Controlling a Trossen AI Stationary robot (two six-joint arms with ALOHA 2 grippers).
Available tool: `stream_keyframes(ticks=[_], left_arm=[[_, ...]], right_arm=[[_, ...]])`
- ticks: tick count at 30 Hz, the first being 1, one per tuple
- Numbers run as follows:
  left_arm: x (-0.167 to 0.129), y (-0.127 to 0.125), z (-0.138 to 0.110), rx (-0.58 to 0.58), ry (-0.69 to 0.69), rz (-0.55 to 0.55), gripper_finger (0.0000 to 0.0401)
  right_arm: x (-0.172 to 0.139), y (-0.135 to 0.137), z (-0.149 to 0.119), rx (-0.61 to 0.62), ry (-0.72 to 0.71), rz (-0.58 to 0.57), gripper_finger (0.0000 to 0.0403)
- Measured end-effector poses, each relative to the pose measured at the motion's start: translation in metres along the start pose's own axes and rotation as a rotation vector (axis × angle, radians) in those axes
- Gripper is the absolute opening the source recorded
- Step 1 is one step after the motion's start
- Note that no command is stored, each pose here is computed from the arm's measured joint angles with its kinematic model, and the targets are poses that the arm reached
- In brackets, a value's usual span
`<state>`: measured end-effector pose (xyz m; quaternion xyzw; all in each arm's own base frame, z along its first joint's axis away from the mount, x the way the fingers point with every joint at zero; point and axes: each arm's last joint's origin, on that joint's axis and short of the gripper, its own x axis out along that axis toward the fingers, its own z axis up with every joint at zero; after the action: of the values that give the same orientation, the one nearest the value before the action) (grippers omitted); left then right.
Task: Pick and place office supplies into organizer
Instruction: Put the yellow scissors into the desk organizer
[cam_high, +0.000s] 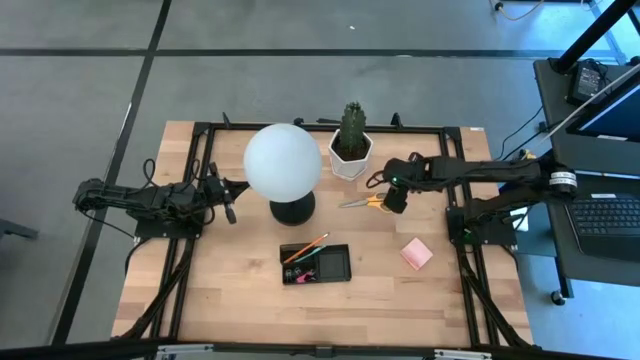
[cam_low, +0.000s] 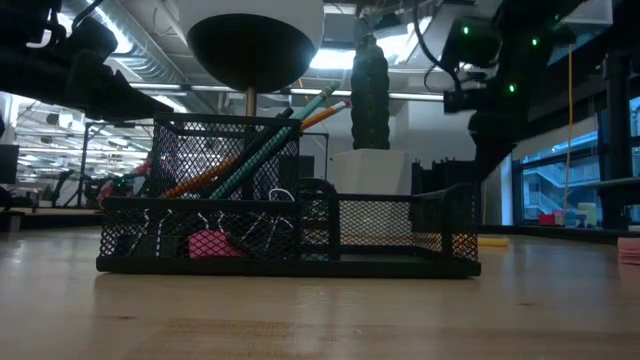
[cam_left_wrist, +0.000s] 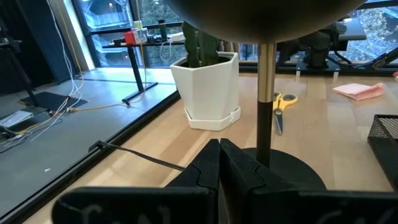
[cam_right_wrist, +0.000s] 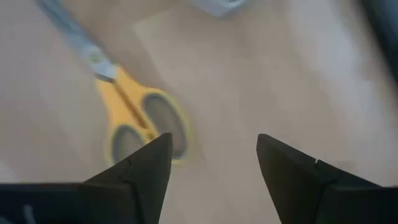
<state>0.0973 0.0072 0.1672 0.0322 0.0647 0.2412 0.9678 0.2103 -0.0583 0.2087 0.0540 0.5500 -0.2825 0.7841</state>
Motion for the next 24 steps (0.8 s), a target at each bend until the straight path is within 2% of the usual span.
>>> stream_keyframes(ticks=[4, 11, 17, 24], left_arm=[[0.000, 0.000, 0.000, 0.000, 0.000, 0.000, 0.0004], [0.000, 0.000, 0.000, 0.000, 0.000, 0.000, 0.0004], [0.000, 0.000, 0.000, 0.008, 0.000, 0.004, 0.0004], [0.000, 0.000, 0.000, 0.026, 0.000, 0.004, 0.0004]], right_arm=[[0.019, -0.002, -0.009, 0.046, -0.007, 0.081, 0.0231], [0.033, -0.009, -0.017, 0.113, -0.005, 0.081, 0.0217], [0.037, -0.008, -0.015, 0.085, -0.015, 0.082, 0.0213], [0.055, -0.003, -0.016, 0.045, 0.058, 0.071, 0.0213]])
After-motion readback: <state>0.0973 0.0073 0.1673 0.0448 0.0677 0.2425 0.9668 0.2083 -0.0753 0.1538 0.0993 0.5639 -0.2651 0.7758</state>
